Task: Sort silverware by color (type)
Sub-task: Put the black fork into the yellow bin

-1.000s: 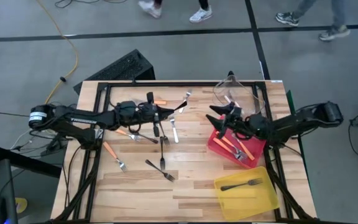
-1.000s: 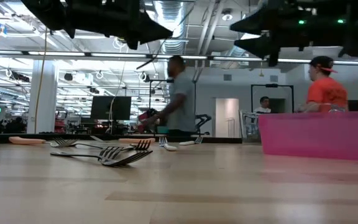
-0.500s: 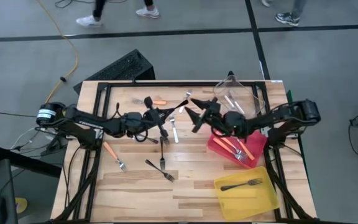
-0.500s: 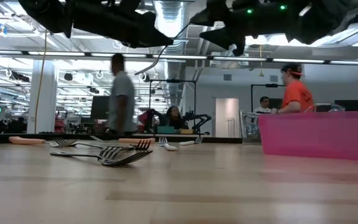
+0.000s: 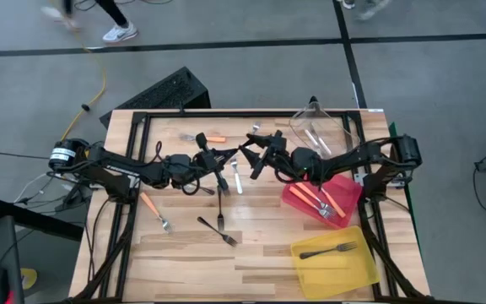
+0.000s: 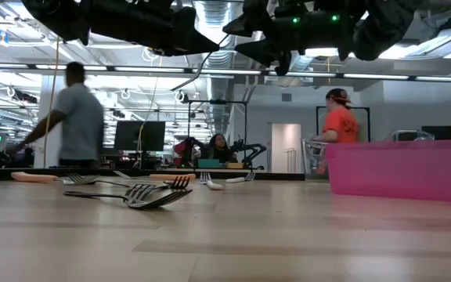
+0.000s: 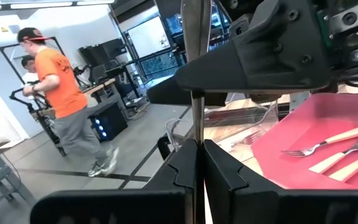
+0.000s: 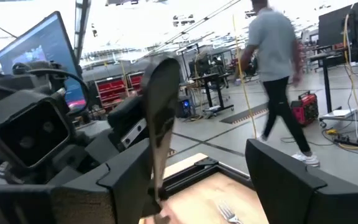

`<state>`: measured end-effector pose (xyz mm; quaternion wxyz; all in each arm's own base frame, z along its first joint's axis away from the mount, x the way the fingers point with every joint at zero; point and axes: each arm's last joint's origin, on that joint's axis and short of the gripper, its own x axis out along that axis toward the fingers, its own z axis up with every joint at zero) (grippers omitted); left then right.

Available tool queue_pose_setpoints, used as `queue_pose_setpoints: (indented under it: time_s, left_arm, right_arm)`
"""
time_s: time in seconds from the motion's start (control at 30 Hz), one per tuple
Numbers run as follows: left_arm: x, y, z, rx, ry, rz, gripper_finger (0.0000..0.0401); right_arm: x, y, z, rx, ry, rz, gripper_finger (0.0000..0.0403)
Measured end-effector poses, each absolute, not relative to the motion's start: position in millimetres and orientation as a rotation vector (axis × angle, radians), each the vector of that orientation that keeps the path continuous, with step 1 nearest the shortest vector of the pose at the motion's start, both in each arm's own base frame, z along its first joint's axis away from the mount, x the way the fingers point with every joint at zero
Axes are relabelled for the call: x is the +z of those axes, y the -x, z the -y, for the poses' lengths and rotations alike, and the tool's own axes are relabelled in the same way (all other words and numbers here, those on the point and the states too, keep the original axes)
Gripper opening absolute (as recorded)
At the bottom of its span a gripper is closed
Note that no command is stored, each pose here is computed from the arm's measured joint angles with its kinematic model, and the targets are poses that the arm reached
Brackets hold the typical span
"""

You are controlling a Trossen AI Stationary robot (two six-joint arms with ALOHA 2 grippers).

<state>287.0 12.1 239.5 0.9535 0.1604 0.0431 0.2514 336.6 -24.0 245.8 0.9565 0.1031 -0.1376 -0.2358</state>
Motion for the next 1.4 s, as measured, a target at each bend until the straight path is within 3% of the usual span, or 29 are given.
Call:
queue_pose_setpoints:
  time_s: [0.27, 0.37, 0.5, 0.73, 0.77, 1.03, 1.4]
  left_arm:
    - [240.1, -287.0, -12.2, 0.509, -0.312, -0.078, 0.0]
    - [240.0, -287.0, -12.2, 0.509, -0.311, -0.078, 0.0]
    - [239.9, -287.0, -12.3, 0.509, -0.311, -0.08, 0.0]
    - [239.5, -286.9, -12.8, 0.516, -0.312, -0.085, 0.0]
    - [239.5, -286.9, -12.6, 0.512, -0.312, -0.084, 0.0001]
    - [238.7, -287.2, -12.1, 0.485, -0.313, -0.088, 0.0013]
    - [234.6, -286.7, -10.5, 0.454, -0.325, -0.136, 0.0143]
  right_arm:
    - [246.5, -336.3, 32.4, -0.453, -0.247, 0.296, 0.0279]
    - [246.5, -336.3, 34.3, -0.447, -0.258, 0.297, 0.0259]
    - [246.6, -336.4, 34.1, -0.441, -0.257, 0.297, 0.0195]
    - [247.1, -336.5, 33.8, -0.433, -0.261, 0.301, 0.0032]
    - [247.6, -336.5, 33.4, -0.435, -0.26, 0.302, 0.0025]
    - [247.3, -336.5, 33.1, -0.442, -0.261, 0.299, 0.0027]
    - [255.7, -326.3, 47.8, -0.561, -0.225, 0.236, 0.0027]
